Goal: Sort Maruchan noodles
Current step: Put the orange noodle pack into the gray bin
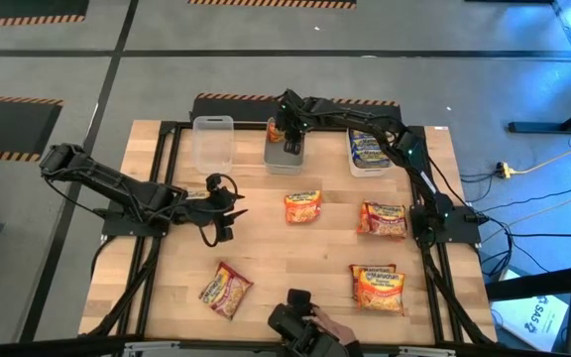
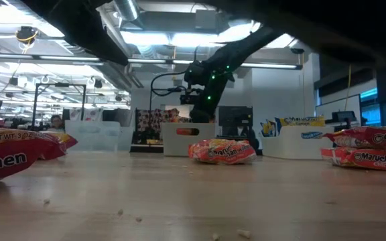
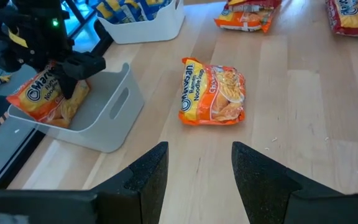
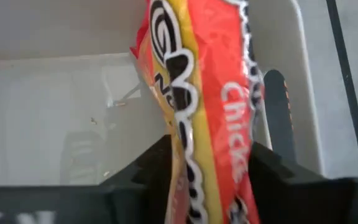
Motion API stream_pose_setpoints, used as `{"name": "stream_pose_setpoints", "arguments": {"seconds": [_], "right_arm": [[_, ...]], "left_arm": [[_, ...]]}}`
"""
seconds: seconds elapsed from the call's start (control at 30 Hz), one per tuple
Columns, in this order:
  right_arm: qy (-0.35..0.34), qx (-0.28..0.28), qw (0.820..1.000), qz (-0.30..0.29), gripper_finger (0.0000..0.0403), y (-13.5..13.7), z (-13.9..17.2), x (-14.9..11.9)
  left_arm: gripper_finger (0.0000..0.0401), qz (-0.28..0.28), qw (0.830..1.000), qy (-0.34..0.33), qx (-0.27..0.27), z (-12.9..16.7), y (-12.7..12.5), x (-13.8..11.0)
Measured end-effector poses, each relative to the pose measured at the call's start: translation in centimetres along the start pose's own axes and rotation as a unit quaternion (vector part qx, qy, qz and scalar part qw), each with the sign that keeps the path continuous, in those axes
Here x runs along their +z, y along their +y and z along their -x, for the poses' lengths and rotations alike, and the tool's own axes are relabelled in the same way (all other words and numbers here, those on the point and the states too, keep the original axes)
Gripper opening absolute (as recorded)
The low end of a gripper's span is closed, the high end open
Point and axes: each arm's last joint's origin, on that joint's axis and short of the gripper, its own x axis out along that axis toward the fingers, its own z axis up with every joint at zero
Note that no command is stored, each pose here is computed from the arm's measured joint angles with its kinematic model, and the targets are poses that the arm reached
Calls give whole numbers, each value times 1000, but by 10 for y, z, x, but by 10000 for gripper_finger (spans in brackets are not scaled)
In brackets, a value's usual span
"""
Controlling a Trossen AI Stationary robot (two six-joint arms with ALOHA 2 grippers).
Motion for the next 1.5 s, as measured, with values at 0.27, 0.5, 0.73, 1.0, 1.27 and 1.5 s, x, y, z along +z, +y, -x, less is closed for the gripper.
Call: {"name": "stream_pose_setpoints", "arguments": {"seconds": [0.27,0.5,0.73,1.0,1.27,1.5], "right_arm": [[-25,-70,997,-1,197,-6,26,12],[-18,-99,995,1,197,-5,28,15],[-10,-61,998,16,197,32,88,37],[54,57,997,-8,197,106,153,22],[65,6,997,32,197,199,157,-28],[12,-17,1000,-2,197,255,149,-82]], "left_arm": [[171,-5,1000,0,0,0,0,0],[171,-6,1000,3,-9,0,0,0],[171,-2,1000,-2,-15,0,-1,1],[171,17,999,-17,-22,0,-2,4],[187,36,999,-21,-34,-10,-12,5],[245,100,993,18,-64,-35,-28,-5]]}}
